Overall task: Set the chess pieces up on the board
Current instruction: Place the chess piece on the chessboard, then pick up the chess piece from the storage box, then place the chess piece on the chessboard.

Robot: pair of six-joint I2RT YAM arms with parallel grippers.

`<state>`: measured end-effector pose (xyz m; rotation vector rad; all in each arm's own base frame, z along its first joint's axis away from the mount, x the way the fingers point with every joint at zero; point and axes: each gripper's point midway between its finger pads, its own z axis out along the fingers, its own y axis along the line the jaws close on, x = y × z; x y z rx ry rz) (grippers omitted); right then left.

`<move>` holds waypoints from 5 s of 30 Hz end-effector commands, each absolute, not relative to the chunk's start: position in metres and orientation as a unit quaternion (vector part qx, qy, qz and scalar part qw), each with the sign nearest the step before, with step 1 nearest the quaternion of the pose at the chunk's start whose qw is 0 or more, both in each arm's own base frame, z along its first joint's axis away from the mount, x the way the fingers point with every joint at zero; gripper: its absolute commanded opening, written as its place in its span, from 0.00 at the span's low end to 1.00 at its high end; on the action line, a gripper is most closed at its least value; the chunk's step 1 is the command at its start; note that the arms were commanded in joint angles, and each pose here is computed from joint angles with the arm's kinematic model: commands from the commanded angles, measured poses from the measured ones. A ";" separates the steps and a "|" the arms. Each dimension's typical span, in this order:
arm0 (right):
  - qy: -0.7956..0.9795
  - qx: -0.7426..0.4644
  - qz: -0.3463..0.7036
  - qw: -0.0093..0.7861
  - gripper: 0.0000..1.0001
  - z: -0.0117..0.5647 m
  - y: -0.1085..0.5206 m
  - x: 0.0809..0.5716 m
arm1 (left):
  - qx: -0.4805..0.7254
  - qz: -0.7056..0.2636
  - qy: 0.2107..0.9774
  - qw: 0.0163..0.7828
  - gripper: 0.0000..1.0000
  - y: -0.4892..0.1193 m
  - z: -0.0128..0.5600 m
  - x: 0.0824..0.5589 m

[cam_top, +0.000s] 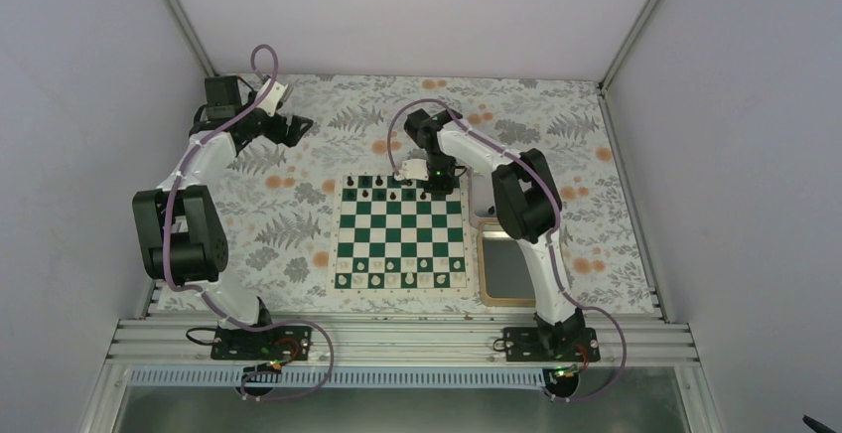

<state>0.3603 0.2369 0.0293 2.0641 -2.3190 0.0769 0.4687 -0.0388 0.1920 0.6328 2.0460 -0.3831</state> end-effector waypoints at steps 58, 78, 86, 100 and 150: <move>-0.818 0.574 -0.041 0.004 0.47 0.037 0.106 0.329 | 0.271 -0.088 0.864 0.416 1.00 -0.049 0.155 0.525; -0.820 0.572 -0.025 -0.016 0.10 0.041 0.105 0.345 | 0.272 -0.086 0.863 0.418 1.00 -0.049 0.159 0.521; -0.819 0.572 0.016 -0.033 0.06 0.075 0.100 0.368 | 0.275 -0.085 0.860 0.422 1.00 -0.050 0.163 0.519; -0.766 0.639 0.028 -0.070 0.05 0.110 0.174 0.393 | 0.280 -0.087 0.851 0.435 1.00 -0.052 0.177 0.518; -0.752 0.655 -0.016 -0.066 0.65 0.083 0.200 0.382 | 0.283 -0.091 0.844 0.446 1.00 -0.054 0.191 0.509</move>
